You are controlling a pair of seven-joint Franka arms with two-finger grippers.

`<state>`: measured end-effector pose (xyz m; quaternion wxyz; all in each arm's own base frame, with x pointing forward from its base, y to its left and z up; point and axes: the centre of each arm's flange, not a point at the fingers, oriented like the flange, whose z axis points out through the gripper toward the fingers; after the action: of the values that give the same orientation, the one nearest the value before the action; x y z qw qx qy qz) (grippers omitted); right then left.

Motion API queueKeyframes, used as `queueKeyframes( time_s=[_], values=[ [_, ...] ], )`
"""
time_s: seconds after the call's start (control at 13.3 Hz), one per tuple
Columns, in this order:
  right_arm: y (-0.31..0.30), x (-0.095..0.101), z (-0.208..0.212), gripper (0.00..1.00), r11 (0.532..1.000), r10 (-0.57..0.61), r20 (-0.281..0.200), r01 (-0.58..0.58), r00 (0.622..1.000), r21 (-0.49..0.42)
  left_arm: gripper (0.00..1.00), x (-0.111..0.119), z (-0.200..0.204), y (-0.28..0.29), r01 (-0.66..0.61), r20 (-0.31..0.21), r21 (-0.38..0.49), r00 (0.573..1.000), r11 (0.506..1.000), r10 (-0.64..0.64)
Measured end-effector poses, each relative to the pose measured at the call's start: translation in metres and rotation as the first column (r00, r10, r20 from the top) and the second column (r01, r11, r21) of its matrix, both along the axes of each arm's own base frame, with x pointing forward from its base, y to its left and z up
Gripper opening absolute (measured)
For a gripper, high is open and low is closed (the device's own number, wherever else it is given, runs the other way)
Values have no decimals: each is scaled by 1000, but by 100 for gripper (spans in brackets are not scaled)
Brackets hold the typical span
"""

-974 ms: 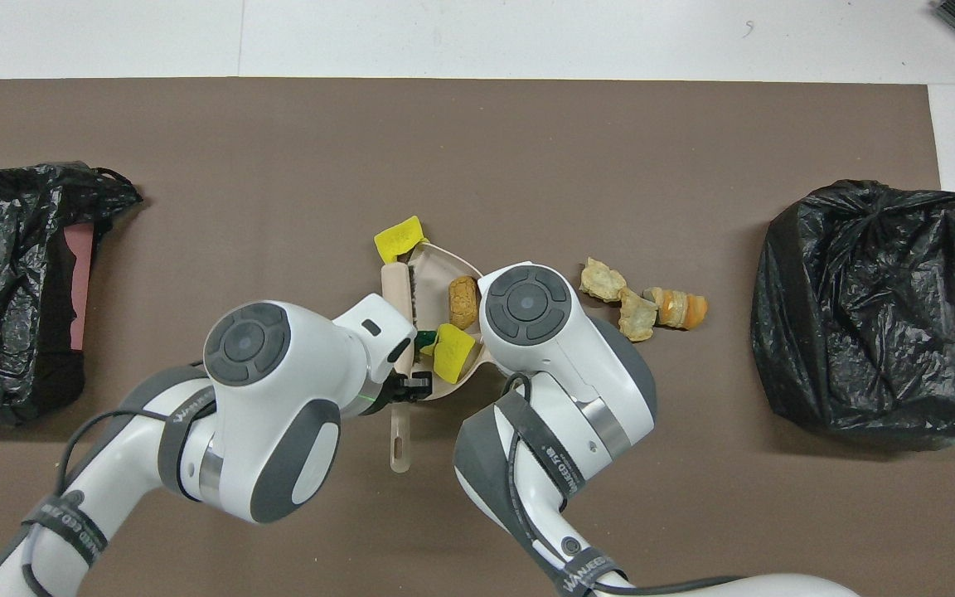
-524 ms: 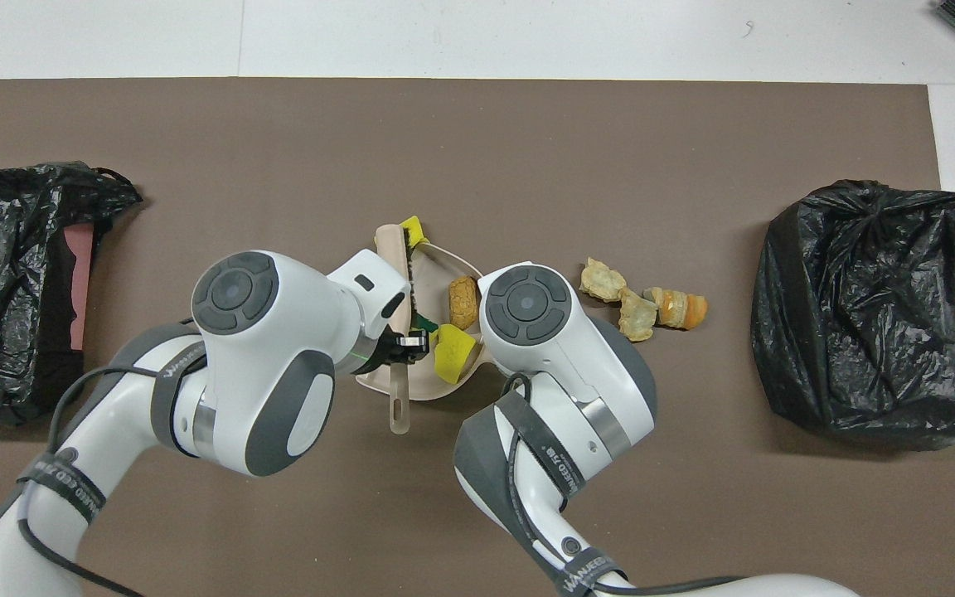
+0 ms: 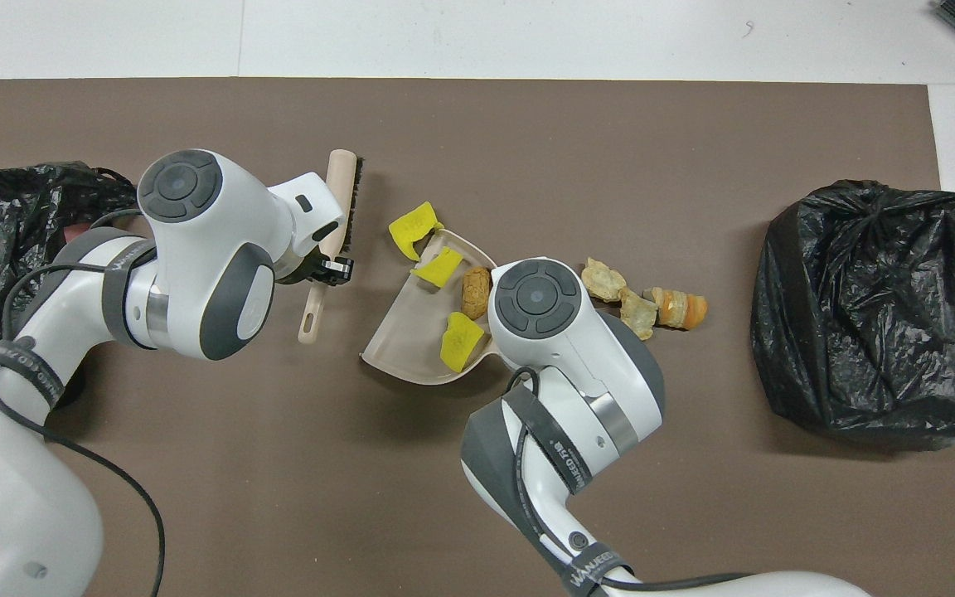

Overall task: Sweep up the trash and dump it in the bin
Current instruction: 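Sweep the remaining scraps into the dustpan with the left gripper's brush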

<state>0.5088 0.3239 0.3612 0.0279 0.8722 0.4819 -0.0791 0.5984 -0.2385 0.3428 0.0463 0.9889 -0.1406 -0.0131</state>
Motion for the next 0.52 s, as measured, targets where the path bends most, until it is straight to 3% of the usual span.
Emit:
queueKeyframes(
  time_s=[0.3, 0.52],
  values=[
    [-17, 15, 2, 32, 986, 164, 20, -164, 986, 4, 25, -18, -15, -54, 126, -27, 31, 992, 992, -125],
    [-19, 16, 1, 32, 983, 183, 17, -183, 983, 5, 25, -44, -10, -81, 246, -104, 51, 965, 968, -240]
  ],
)
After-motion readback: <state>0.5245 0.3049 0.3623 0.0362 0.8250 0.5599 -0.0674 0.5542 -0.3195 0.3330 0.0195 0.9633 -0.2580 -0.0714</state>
